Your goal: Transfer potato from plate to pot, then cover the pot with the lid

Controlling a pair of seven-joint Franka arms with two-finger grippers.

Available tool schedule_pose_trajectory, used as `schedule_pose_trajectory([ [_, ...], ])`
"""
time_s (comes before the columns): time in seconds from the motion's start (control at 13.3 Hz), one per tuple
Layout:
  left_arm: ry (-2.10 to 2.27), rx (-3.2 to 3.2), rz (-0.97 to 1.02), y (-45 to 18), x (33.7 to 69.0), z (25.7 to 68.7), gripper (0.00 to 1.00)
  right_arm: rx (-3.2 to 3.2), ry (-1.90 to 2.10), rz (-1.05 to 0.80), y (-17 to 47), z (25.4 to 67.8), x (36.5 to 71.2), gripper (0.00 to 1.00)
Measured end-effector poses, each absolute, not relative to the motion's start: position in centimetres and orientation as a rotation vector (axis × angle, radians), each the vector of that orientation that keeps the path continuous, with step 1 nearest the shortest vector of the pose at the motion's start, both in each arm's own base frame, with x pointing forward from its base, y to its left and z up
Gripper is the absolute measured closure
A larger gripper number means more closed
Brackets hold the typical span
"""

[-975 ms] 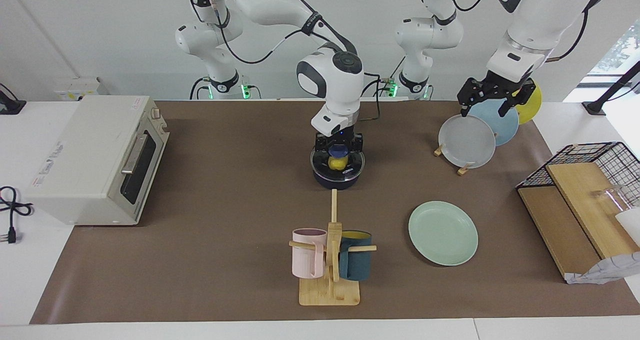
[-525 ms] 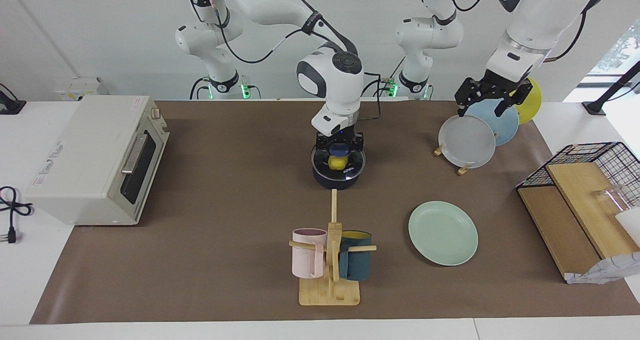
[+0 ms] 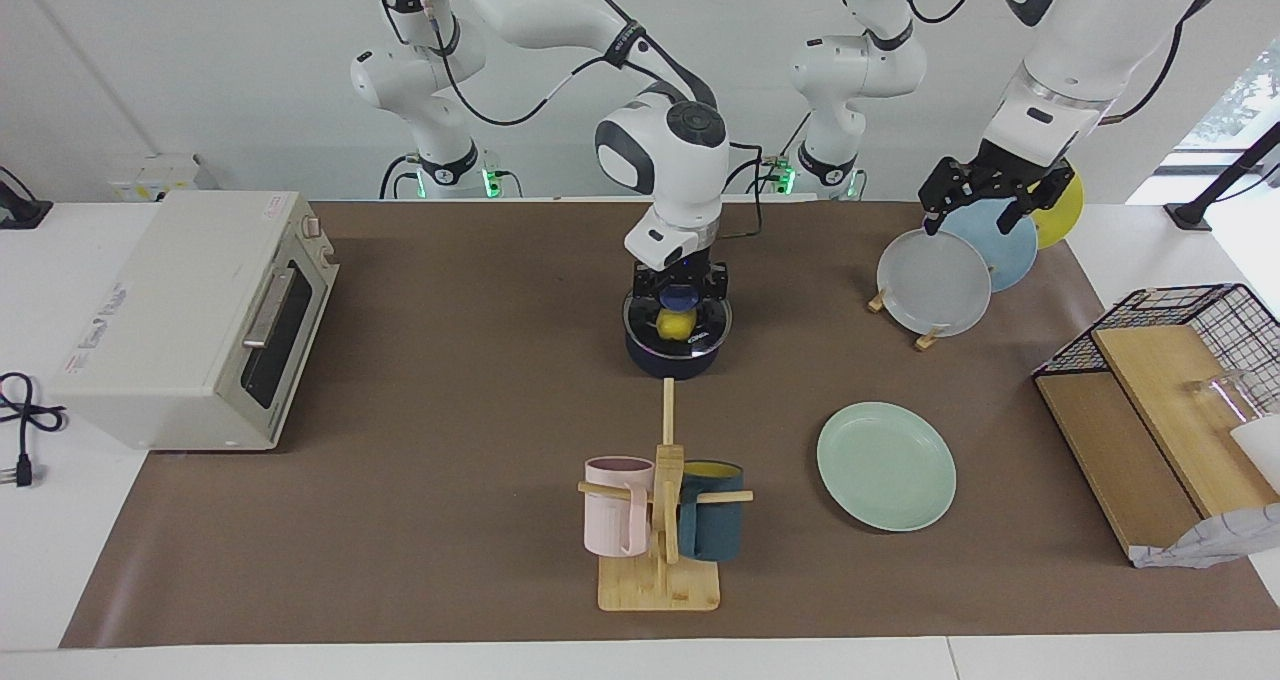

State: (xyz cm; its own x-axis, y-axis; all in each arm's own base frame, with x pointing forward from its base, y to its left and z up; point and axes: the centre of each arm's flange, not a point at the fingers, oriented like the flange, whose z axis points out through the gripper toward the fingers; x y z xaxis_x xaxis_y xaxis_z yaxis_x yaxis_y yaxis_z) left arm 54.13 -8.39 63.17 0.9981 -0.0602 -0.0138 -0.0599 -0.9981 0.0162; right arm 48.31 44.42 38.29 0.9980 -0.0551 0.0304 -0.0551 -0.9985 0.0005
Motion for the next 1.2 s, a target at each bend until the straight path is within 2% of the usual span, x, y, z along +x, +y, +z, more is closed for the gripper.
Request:
schedule_pose_trajectory([
  [0.82, -0.069, 3.126, -0.038, -7.54, 54.37, 62.14, 0.00, 3.135, -0.092, 0.026, 44.20, 37.97, 48.01, 0.56],
  [0.9, -0.069, 3.126, -0.039, -7.55, 54.37, 62.11, 0.00, 3.133, -0.094, 0.023, 44.09, 37.82, 48.01, 0.50],
  [0.97, -0.069, 3.126, -0.039, -7.55, 54.37, 62.11, 0.00, 3.132, -0.097, 0.021, 44.03, 37.78, 48.05, 0.50],
  [1.05, -0.069, 3.126, -0.039, -7.55, 54.37, 62.11, 0.00, 3.132, -0.099, 0.020, 43.97, 37.74, 48.07, 0.44],
  [1.2, -0.068, 3.126, -0.036, -7.50, 54.37, 62.14, 0.00, 3.130, -0.105, 0.019, 43.77, 37.68, 48.22, 0.23],
])
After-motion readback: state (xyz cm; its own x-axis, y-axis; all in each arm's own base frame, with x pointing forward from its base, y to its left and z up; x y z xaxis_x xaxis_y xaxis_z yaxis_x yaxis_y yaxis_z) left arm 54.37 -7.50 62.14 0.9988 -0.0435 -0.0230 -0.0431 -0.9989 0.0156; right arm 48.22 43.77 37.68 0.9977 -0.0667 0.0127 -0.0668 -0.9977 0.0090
